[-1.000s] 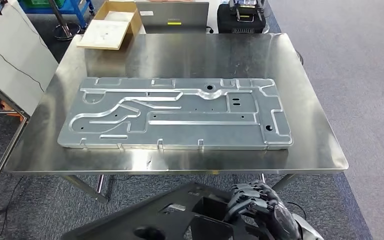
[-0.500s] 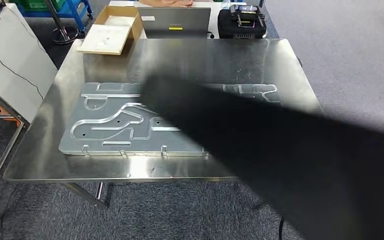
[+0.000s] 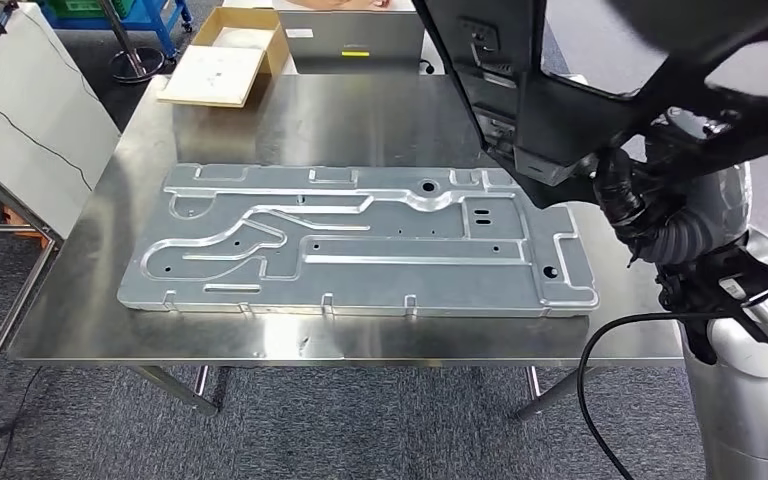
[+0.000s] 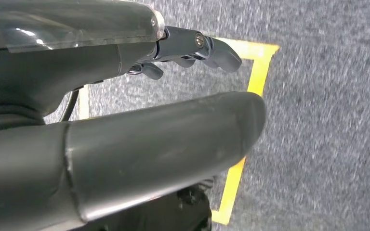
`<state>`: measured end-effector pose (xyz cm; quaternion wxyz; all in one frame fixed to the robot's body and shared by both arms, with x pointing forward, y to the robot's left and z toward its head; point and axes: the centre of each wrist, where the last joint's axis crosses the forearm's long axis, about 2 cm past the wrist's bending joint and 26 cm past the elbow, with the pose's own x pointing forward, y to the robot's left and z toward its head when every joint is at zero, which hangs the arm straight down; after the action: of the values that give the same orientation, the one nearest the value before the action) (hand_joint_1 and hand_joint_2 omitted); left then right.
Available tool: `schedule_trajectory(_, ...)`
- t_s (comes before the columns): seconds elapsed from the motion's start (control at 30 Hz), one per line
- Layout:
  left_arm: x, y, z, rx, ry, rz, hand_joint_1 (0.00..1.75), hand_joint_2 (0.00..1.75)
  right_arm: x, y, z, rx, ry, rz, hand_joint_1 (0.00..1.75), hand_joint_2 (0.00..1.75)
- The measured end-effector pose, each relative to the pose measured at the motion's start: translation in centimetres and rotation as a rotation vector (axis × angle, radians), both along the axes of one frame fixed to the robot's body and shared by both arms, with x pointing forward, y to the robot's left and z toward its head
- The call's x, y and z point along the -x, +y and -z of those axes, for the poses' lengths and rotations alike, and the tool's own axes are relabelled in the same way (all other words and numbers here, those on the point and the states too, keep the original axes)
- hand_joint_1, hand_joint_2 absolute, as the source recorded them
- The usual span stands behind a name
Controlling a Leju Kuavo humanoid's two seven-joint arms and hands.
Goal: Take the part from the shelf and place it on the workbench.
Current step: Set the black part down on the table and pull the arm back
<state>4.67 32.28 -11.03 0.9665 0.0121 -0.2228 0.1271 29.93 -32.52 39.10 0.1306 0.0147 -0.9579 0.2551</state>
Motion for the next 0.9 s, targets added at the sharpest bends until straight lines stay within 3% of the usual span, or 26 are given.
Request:
schedule_trajectory(0.47, 0.1, 0.1, 0.0, 0.000, -0.001, 0.002, 0.00, 0.00, -0.4, -0.1, -0.2, 0.011, 0.012, 0.036, 1.75, 1.75)
schedule_trajectory(0.57, -0.1, 0.1, 0.0, 0.003, -0.007, 0.011, 0.00, 0.00, -1.6, -0.5, -0.6, 0.065, 0.036, 0.162, 1.75, 1.75)
schedule_trajectory(0.63, -0.2, 0.1, 0.0, 0.004, -0.011, 0.020, 0.00, 0.00, -3.1, -0.9, -0.3, 0.131, 0.058, 0.308, 1.75, 1.75)
schedule_trajectory(0.77, -0.3, 0.1, 0.0, 0.005, -0.011, 0.040, 0.00, 0.00, -6.8, -0.7, 2.0, 0.347, 0.105, 0.608, 1.75, 1.75)
schedule_trajectory(0.9, -0.6, 0.0, -0.1, 0.025, -0.020, 0.075, 0.00, 0.00, -10.3, 1.6, 4.9, 0.641, 0.132, 0.737, 1.75, 1.75)
